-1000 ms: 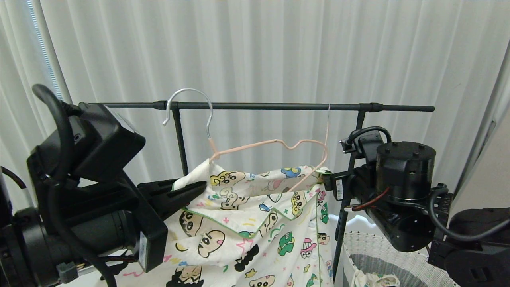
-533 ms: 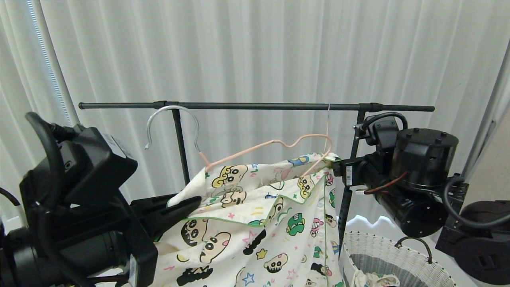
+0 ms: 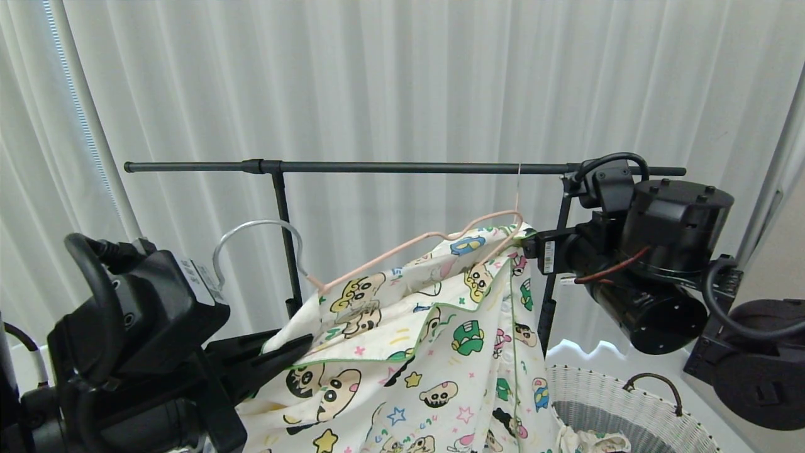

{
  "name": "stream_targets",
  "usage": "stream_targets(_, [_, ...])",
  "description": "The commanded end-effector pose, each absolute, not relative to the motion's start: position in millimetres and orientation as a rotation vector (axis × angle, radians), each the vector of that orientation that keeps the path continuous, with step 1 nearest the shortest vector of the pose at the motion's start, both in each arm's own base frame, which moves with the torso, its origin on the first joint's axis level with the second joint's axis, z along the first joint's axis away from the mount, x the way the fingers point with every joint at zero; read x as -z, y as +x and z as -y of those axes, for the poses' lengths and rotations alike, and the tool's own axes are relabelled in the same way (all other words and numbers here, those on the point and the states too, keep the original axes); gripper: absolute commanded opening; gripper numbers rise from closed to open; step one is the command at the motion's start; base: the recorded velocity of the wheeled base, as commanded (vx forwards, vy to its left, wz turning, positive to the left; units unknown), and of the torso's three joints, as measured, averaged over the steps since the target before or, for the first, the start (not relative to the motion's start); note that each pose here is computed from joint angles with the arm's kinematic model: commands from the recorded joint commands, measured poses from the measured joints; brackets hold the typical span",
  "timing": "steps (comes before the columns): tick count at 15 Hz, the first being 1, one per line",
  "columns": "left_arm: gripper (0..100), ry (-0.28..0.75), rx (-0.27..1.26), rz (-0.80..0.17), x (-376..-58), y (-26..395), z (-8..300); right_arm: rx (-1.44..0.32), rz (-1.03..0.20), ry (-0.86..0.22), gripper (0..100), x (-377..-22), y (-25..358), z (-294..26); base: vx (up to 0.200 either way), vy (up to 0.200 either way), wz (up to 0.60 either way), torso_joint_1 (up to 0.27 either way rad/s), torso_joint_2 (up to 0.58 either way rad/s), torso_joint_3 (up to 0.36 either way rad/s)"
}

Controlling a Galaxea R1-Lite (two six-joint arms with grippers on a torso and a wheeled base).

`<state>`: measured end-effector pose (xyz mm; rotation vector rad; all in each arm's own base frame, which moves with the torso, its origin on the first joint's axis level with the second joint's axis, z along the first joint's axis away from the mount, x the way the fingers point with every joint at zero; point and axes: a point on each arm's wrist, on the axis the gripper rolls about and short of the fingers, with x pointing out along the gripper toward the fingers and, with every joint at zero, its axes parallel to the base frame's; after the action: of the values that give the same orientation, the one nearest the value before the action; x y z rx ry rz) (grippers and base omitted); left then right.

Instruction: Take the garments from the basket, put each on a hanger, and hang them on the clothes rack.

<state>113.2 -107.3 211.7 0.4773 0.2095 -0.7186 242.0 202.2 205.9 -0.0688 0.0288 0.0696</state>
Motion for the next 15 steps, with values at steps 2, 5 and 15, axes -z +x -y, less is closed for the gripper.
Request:
stream_targets(2, [0, 0.395, 0.706, -0.177, -218.0, 112.8, 107.0, -0.058, -0.007, -0.051, 100, -214.0, 247.4, -199.6, 0.0, 0.0, 0.0, 0.0, 0.0, 0.0])
stream_targets(5, [0, 0.32, 0.696, -0.134, -224.9, 113.9, 108.4, -0.072, 0.003, -0.037, 100, -217.3, 248.7, -199.8, 0.0, 0.0, 0.0, 0.0, 0.0, 0.0])
stream_targets(15, [0, 0.311, 0.735, -0.087, -228.9, 112.7, 109.3, -0.157, -0.058, -0.014, 100, -222.3, 259.8, -195.5, 0.0, 0.0, 0.0, 0.0, 0.0, 0.0])
